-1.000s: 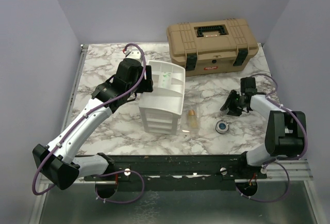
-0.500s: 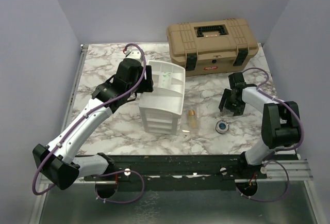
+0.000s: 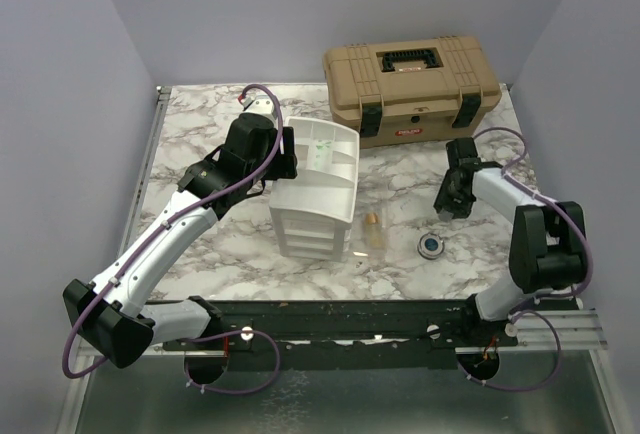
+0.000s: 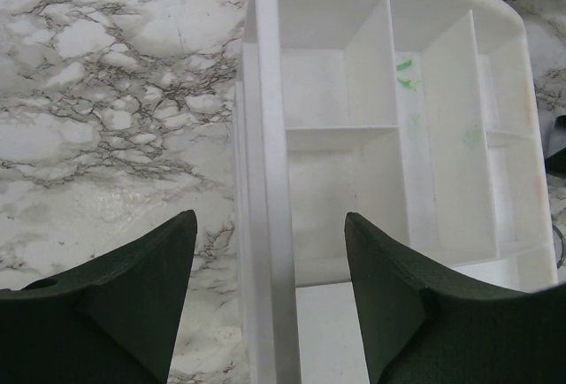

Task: Organize the makeup
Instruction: Pick up the makeup from the corner of the board, then place the makeup in the drawer.

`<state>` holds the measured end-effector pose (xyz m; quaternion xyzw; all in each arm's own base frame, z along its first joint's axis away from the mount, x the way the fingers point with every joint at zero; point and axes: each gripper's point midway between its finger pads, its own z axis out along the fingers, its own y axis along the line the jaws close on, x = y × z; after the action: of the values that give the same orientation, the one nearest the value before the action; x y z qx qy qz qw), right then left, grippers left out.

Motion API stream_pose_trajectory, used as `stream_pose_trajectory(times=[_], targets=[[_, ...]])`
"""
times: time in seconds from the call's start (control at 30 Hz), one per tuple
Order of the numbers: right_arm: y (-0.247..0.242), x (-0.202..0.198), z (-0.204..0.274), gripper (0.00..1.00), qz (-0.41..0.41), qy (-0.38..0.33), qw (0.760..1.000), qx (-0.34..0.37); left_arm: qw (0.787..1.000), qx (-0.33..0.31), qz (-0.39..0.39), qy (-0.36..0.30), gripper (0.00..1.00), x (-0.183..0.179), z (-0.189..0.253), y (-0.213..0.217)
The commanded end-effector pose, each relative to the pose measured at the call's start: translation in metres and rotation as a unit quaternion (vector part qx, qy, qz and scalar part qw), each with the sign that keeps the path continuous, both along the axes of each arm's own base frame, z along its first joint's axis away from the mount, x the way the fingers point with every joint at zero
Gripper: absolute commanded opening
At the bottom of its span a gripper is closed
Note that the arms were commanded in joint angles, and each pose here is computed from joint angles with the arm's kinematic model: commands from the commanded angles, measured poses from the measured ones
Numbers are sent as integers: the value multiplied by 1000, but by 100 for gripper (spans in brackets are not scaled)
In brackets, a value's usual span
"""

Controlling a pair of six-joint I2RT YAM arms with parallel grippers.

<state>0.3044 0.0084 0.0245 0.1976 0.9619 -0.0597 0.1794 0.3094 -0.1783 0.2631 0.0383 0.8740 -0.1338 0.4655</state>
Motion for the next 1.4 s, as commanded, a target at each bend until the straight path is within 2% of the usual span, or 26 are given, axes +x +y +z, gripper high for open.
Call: stream_pose_trajectory(times=[0.0, 0.27, 0.47, 0.63, 0.87, 1.1, 1.37], targets=[[21, 12, 34, 41, 35, -75, 995, 55, 1000, -8, -5, -4, 70, -3, 4, 0], [66, 8, 63, 38, 82, -110, 976, 172, 1000, -8, -9, 3, 70, -2, -2, -3], [122, -1, 99, 37, 208, -140, 932, 261, 1000, -15, -1, 16, 69, -9, -15, 0], [147, -9, 114, 37, 253, -140, 913, 288, 1000, -20, -2, 16, 69, -12, -16, 0], [181, -21, 116, 37, 291, -120, 901, 299, 1000, -17, -6, 19, 69, -12, -18, -1], [212, -31, 94, 37, 304, -72, 903, 295, 1000, -22, -7, 13, 69, -12, -12, -1], [229, -31, 63, 38, 291, -13, 931, 222, 1000, -27, -7, 7, 69, -14, -8, 0]])
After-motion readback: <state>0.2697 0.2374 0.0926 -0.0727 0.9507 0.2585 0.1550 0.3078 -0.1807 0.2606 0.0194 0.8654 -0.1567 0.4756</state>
